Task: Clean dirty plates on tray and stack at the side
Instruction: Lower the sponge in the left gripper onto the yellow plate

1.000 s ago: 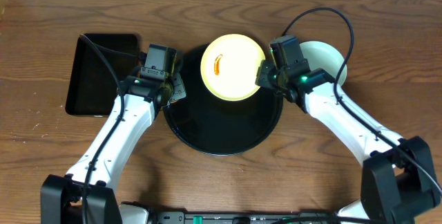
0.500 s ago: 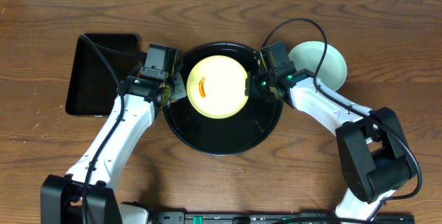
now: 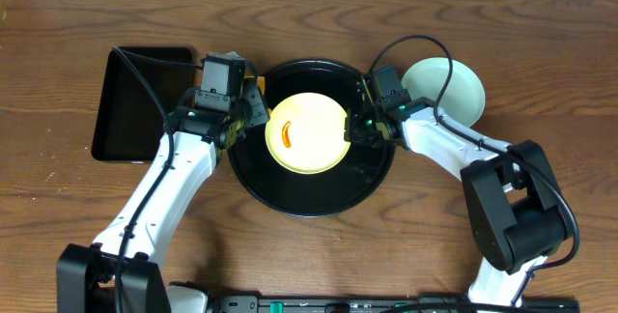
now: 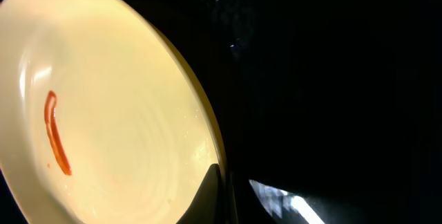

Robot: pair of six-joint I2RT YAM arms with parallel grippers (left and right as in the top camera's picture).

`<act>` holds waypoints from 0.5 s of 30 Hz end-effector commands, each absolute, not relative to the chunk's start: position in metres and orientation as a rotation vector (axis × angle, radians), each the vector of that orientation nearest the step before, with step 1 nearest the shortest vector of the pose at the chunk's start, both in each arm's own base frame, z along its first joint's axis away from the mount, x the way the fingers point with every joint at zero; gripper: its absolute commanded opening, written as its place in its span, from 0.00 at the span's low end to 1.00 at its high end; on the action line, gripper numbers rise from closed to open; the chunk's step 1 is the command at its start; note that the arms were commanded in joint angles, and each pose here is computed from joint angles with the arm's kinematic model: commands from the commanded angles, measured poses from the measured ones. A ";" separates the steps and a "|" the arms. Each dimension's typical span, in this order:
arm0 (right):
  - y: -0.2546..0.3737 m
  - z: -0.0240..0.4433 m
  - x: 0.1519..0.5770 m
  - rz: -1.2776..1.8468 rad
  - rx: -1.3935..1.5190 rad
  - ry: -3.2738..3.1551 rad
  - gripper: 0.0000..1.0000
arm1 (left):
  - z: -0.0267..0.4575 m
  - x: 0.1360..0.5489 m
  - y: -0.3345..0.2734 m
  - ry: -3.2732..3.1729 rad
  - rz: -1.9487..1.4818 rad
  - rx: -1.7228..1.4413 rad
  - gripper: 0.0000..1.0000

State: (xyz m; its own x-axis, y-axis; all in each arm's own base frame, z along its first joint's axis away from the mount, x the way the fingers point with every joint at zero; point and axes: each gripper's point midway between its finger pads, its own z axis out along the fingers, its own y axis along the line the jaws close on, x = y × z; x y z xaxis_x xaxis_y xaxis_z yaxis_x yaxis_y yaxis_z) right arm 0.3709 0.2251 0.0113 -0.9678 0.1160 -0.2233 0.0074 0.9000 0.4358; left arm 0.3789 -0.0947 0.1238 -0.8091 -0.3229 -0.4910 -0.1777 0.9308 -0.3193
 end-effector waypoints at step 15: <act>0.227 0.012 0.388 0.624 0.056 2.802 0.01 | 0.100 0.393 -0.152 2.524 -0.477 -0.292 0.08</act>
State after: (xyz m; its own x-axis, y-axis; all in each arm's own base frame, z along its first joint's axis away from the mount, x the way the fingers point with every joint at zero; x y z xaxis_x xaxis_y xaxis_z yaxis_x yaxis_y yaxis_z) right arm 0.3885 0.2178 0.0118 -0.9617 0.1379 -0.2367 0.0230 0.9017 0.4317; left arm 0.3928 -0.1404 0.1048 -0.8211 -0.2926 -0.4901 -0.1084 0.9229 -0.3694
